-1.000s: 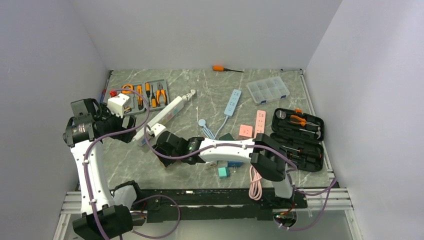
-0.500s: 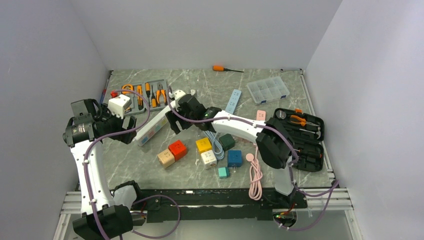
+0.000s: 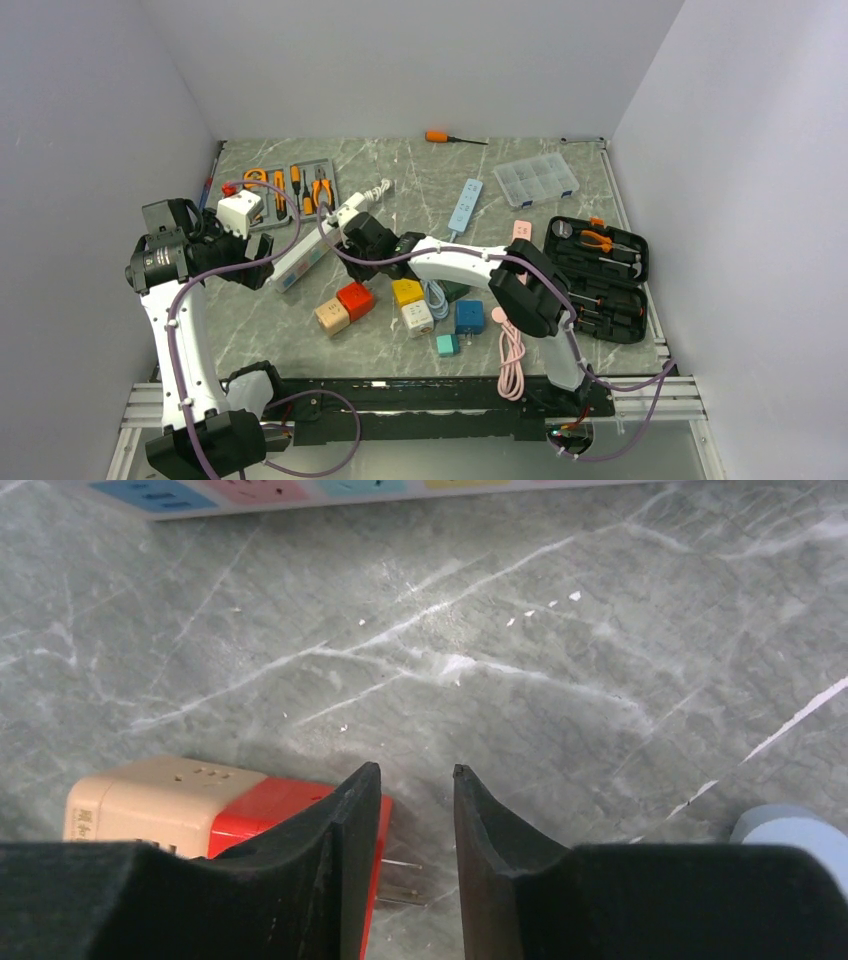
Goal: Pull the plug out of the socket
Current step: Move the socket to the center of the board.
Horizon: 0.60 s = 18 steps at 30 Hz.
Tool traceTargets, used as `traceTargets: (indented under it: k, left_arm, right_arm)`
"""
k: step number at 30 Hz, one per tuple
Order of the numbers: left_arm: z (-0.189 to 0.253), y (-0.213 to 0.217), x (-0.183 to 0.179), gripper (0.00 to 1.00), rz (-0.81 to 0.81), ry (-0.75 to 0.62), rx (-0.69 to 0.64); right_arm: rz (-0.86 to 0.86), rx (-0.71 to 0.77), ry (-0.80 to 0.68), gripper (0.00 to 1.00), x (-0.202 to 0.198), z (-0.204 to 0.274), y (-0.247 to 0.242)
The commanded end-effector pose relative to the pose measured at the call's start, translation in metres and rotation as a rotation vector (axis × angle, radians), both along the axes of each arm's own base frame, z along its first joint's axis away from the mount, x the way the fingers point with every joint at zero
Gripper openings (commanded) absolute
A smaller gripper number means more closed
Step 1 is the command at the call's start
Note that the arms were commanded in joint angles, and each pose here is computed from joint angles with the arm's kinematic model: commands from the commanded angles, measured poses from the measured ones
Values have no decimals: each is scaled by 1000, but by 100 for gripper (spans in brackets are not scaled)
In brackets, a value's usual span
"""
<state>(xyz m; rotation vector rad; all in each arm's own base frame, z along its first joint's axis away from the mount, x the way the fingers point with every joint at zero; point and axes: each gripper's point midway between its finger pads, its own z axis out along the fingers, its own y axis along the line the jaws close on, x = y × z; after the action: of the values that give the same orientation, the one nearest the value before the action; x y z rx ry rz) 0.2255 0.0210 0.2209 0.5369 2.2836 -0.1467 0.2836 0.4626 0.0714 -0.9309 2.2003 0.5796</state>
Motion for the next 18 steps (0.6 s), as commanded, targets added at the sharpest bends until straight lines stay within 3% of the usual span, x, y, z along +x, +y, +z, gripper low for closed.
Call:
traceTargets:
  k: [1,11,15,18]
  left_arm:
    - [19,-5,2,99,-30,-60,-2]
    - [19,-8,0,99,-46,-65,-8]
    - [18,-9,0,99,-45,-65,-14]
    - [17,-9,-1,99,-48,-64,-12]
  right_arm:
    - [-22,-31,-55,34,-6,5,-7]
    - [-33,-68,-62,31,-55,-6,-29]
    - [-74,-84,-92,46,-47,-3,-36]
    - [-121,-74,-121,64,-36,11,-42]
